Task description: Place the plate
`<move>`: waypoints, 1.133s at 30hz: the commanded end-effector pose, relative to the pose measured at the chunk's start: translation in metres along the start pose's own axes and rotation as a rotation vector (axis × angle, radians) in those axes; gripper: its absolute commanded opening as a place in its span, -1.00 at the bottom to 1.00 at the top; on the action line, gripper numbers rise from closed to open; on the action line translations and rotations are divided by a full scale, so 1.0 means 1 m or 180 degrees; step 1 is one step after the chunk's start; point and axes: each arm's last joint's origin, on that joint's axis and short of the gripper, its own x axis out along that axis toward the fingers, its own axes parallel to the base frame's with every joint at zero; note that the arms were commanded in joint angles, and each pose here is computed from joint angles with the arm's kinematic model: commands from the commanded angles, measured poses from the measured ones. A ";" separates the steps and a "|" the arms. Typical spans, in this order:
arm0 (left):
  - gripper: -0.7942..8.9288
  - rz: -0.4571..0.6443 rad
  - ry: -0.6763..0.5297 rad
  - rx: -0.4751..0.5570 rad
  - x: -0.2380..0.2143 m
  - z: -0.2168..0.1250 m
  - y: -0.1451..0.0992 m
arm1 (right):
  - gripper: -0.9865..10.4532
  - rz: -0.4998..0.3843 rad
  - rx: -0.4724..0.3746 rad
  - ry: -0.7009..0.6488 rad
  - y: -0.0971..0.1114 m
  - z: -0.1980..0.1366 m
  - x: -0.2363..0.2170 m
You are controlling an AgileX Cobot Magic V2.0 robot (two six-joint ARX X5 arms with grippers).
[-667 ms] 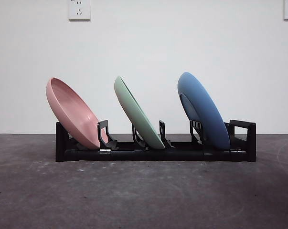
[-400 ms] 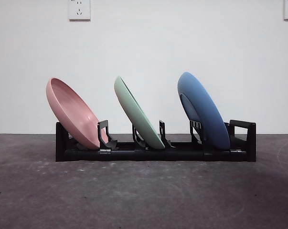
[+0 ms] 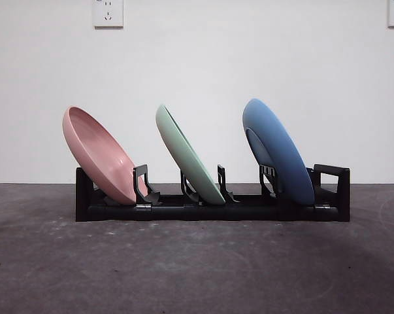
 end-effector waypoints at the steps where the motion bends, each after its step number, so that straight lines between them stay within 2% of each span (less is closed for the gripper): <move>1: -0.82 0.0058 0.0321 -0.0108 -0.003 0.020 -0.010 | -0.80 0.0027 0.0003 0.0156 0.006 0.016 -0.003; 6: -0.81 0.0066 0.0848 0.0001 -0.002 0.049 -0.025 | -0.80 0.0121 -0.0094 0.0545 0.016 0.044 0.000; 14: -0.81 0.0080 0.1405 -0.0006 0.016 0.084 -0.040 | -0.80 0.0326 0.0107 0.1555 0.028 0.074 0.024; 19: -0.81 0.0214 0.1933 -0.0107 0.032 0.090 -0.042 | -0.80 0.0419 0.0185 0.1837 0.034 0.093 0.041; 23: -0.81 0.0334 0.2380 -0.0035 0.045 0.094 -0.042 | -0.80 0.0439 0.0141 0.1983 0.040 0.107 0.051; 30: -0.81 0.0358 0.2848 0.0146 0.063 0.103 -0.045 | -0.80 0.0456 0.0084 0.2509 0.046 0.116 0.068; 34: -0.81 0.0276 0.3020 0.0287 0.074 0.105 -0.047 | -0.80 0.0702 0.0118 0.2928 0.049 0.109 0.084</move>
